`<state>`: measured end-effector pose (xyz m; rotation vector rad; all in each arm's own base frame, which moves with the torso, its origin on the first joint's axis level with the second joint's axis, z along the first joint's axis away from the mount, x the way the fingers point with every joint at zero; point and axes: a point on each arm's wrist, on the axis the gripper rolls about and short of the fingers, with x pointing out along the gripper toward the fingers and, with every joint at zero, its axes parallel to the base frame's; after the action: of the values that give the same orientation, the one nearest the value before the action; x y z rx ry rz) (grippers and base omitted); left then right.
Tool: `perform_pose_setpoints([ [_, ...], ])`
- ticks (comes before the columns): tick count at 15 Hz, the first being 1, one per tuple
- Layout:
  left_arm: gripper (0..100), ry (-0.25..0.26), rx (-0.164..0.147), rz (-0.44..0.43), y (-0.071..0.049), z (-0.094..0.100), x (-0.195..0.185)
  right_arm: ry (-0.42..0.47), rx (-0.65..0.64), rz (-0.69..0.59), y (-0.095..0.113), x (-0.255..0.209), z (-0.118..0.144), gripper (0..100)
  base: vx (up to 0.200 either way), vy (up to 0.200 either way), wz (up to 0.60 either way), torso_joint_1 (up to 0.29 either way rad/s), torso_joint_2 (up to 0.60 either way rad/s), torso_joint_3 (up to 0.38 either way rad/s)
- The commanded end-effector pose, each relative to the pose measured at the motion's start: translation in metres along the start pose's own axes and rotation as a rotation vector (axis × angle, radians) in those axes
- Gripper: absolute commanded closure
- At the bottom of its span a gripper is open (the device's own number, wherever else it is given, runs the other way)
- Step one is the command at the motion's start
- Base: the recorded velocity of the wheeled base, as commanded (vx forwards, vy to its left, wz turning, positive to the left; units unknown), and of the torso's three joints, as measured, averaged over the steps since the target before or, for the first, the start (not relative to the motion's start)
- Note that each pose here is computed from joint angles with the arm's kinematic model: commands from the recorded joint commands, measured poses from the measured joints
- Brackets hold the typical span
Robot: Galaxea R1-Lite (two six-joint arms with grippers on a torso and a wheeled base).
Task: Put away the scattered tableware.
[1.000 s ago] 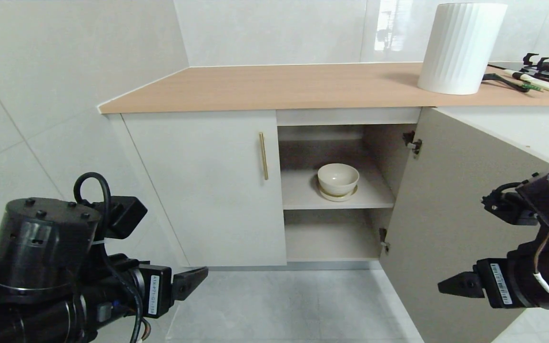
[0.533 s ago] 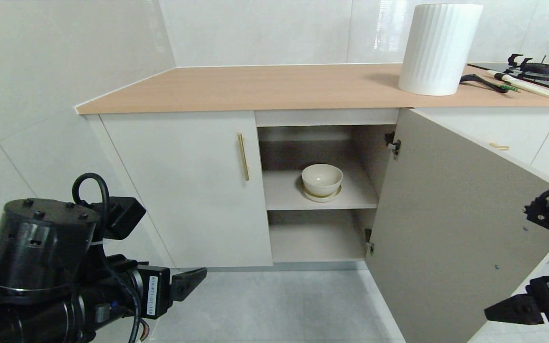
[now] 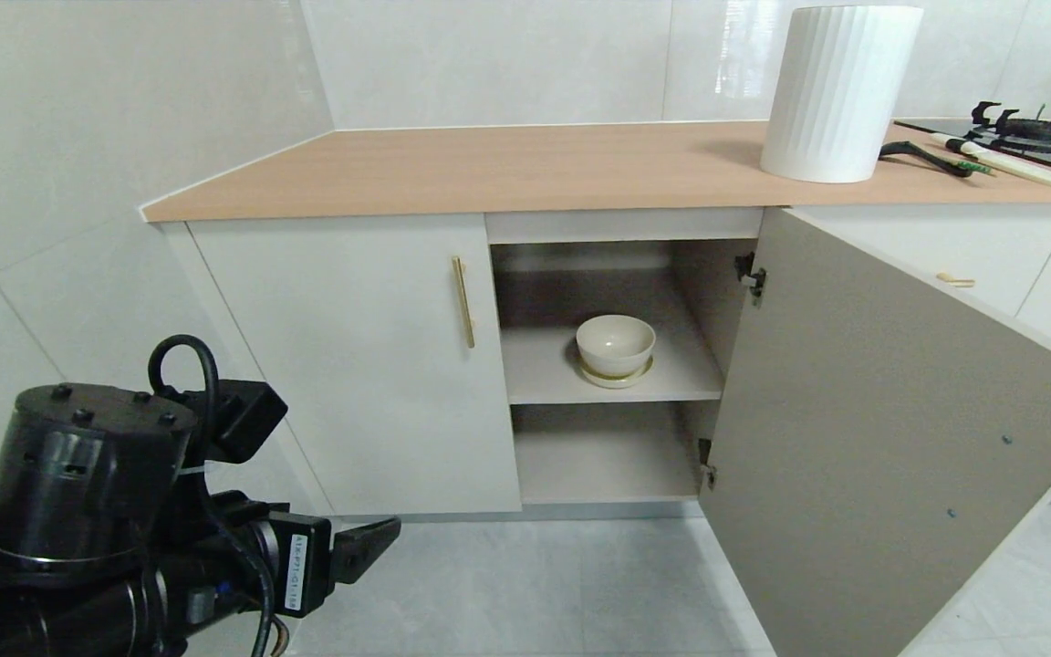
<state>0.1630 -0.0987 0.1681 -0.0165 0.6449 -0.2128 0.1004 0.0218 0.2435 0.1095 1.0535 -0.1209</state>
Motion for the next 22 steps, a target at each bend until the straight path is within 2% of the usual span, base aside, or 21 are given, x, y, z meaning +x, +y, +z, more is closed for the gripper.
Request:
perform_pose_setpoints([
  [1, 0, -0.002, 0.001, -0.003, -0.001, 0.0, 0.0, -0.02, 0.073, -0.043, -0.008, 0.001, 0.004, 0, 0.0, -0.2, 0.0, 0.007, 0.0, -0.002],
  [3, 0, 0.001, 0.002, -0.002, 0.0, 0.0, 0.0, -0.037, 0.128, -0.099, -0.013, 0.009, 0.014, 0, 0.0, -0.2, 0.0, 0.0, 0.0, 0.005],
  [6, 0, -0.001, 0.003, -0.002, 0.0, -0.001, 0.0, -0.062, 0.156, -0.173, -0.025, 0.015, 0.026, 0, 0.0, 0.0, 0.0, 0.0, 0.0, 0.0],
  [9, 0, -0.001, 0.003, -0.002, 0.0, 0.0, 0.0, -0.056, 0.152, -0.173, -0.025, 0.02, 0.03, 0, 0.0, 0.0, 0.0, 0.0, 0.0, 0.0],
  [12, 0, -0.002, 0.003, -0.003, 0.0, 0.0, 0.0, -0.044, 0.162, -0.18, -0.023, 0.052, 0.047, 0, 0.0, 0.0, 0.0, 0.0, 0.0, 0.0],
  [18, 0, -0.002, 0.001, -0.004, -0.001, 0.0, 0.0, -0.191, 0.181, -0.151, -0.019, 0.108, 0.067, 0, 0.0, 0.0, 0.0, 0.0, 0.0, 0.0],
  [22, 0, -0.003, 0.001, -0.004, -0.001, 0.001, 0.0, -0.212, 0.167, -0.118, -0.012, 0.113, 0.073, 0, 0.0, 0.0, 0.0, 0.0, 0.0, 0.0],
])
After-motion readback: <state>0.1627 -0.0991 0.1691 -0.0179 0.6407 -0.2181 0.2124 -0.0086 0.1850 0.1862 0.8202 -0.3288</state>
